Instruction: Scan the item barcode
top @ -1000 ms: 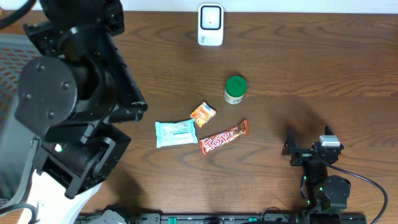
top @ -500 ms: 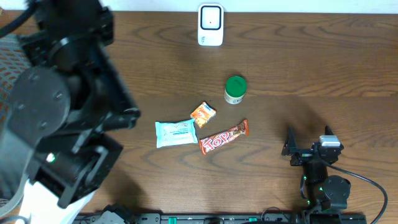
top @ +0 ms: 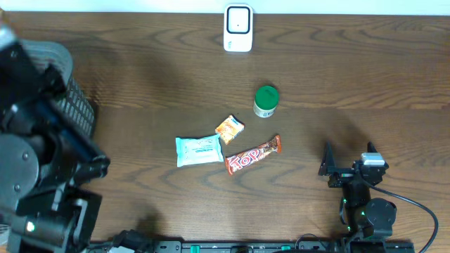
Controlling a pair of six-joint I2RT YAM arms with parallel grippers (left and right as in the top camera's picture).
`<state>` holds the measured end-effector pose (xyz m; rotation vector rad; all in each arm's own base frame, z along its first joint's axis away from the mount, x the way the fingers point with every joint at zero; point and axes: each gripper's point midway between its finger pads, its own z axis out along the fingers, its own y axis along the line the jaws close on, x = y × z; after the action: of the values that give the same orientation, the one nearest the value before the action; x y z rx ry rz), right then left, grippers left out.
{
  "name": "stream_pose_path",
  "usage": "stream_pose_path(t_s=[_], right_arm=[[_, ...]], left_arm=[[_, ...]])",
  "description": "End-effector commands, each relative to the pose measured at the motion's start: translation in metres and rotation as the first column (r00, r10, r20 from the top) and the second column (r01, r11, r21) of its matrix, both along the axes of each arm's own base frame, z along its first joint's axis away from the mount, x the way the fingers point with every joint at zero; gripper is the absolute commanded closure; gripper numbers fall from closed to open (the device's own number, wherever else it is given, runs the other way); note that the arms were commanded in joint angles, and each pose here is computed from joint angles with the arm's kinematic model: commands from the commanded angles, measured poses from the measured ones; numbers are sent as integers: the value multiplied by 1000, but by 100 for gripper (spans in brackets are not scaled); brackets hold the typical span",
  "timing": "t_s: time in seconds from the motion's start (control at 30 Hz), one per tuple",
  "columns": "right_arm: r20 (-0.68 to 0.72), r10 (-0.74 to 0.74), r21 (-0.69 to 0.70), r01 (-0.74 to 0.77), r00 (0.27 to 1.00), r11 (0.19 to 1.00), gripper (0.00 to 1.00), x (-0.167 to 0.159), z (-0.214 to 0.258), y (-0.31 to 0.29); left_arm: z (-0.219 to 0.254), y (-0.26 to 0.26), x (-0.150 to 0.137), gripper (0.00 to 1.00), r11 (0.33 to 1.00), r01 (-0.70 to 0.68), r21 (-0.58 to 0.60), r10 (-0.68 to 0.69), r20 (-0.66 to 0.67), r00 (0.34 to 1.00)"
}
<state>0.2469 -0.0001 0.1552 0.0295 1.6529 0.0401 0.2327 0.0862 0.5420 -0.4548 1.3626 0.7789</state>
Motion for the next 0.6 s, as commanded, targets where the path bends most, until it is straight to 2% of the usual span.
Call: stream_pose_path(t_s=[0.0, 0.03, 0.1, 0.23, 0.3, 0.37, 0.43, 0.53, 0.57], right_arm=[[-5, -2, 10, 2, 1000, 1000, 1, 0, -1, 0], [-5, -2, 9, 2, 1000, 1000, 1, 0, -1, 0], [-5, -1, 10, 1, 1000, 1000, 1, 0, -1, 0], [-2, -63, -61, 63, 998, 996, 1, 0, -1, -12], [5, -40, -21, 40, 999, 999, 1, 0, 1, -7], [20, 52, 62, -53, 998, 997, 1, 0, 5, 10], [64, 202, 72, -207, 977, 976, 1, -3, 16, 36], [119, 343, 62, -352, 932, 934, 1, -11, 29, 60], [131, 407, 97, -420, 904, 902, 1, -16, 33, 72]], left_arm=[[-3, 17, -35, 40, 997, 4, -71, 5, 121, 993], [-5, 19, -42, 32, 997, 11, -71, -2, 129, 992], [-10, 23, -59, 28, 997, 33, -74, -21, 152, 988], [-10, 32, -95, 26, 995, 40, -93, -18, 225, 974], [-8, 38, -111, 26, 994, 16, -109, 14, 264, 964], [-7, 42, -123, 26, 994, -16, -110, 46, 279, 959], [-6, 46, -133, 27, 992, -56, -111, 86, 291, 953], [-7, 51, -144, 26, 986, -98, -131, 136, 314, 940], [-7, 53, -148, 26, 984, -107, -140, 148, 327, 933]])
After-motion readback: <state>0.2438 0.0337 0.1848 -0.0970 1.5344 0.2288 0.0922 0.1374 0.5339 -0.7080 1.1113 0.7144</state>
